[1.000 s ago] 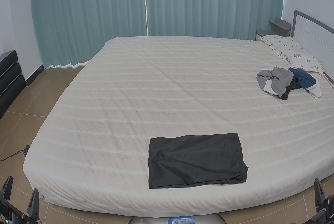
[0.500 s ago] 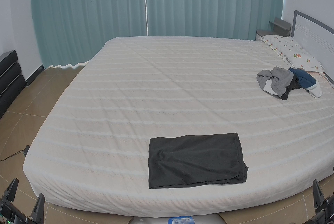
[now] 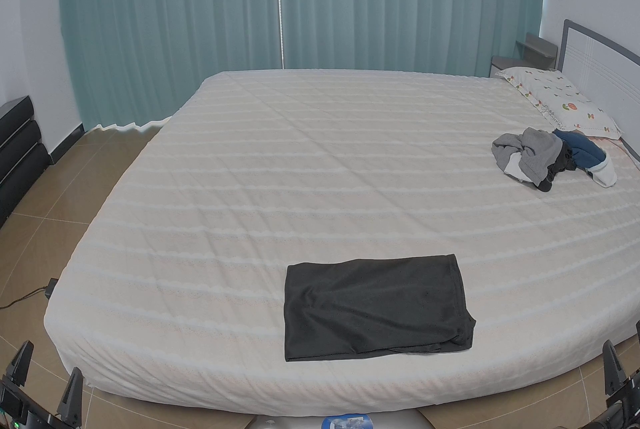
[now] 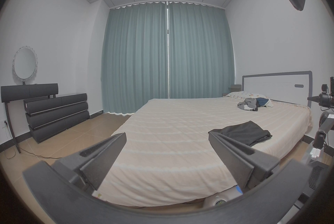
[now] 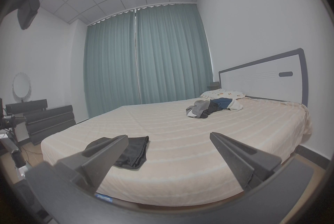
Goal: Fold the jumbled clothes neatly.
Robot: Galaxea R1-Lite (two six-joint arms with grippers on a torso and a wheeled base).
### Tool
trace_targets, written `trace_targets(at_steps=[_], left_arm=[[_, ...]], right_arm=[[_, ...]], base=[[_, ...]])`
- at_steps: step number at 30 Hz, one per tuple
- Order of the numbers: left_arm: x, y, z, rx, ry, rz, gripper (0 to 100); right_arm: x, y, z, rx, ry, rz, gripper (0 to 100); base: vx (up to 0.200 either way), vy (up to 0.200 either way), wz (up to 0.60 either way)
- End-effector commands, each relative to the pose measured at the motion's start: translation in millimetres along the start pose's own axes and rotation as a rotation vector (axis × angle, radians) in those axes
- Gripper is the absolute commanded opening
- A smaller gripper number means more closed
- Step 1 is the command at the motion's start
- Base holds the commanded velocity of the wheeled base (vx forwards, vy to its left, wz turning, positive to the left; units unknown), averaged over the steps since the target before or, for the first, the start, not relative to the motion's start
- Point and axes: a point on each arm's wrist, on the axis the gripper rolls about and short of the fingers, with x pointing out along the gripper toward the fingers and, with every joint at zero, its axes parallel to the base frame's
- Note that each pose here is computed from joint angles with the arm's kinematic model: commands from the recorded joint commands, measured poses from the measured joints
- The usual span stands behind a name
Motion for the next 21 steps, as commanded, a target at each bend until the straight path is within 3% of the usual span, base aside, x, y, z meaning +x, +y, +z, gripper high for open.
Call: trace_targets(at_steps=[1, 5, 9, 11, 15, 20, 21], left_arm=[[0.0, 0.0, -4.5, 0.0, 0.002, 0.001, 100], [0.0, 0.0, -4.5, 0.0, 0.002, 0.001, 100], [0.0, 0.0, -4.3, 0.0, 0.001, 0.001, 100], [0.0, 0.0, -4.3, 0.0, 0.001, 0.001, 100], [0.0, 0.0, -4.3, 0.0, 0.001, 0.001, 100], [0.0, 0.0, -4.3, 0.0, 0.001, 0.001, 100], [0.0, 0.0, -4.3, 0.0, 0.001, 0.001, 100]], right_arm=[[-0.1, -0.3, -3.8, -0.022, 0.002, 0.0, 100], [-0.1, -0.2, -3.7, -0.076, 0.0, -0.003, 100], [0.2, -0.2, -3.2, -0.301, -0.012, 0.002, 100], [0.2, -0.1, -2.8, -0.324, -0.017, 0.001, 100], [0.2, -0.1, -3.1, -0.246, -0.014, 0.007, 100], [0.4, 0.1, -4.0, -0.225, -0.003, 0.015, 100], [0.4, 0.4, -3.7, -0.185, -0.002, 0.024, 100]], base=[[0.0, 0.0, 0.0], [0.0, 0.0, 0.0], [0.0, 0.0, 0.0], [0.0, 0.0, 0.0], [0.0, 0.0, 0.0], [0.0, 0.0, 0.0], [0.0, 0.0, 0.0]])
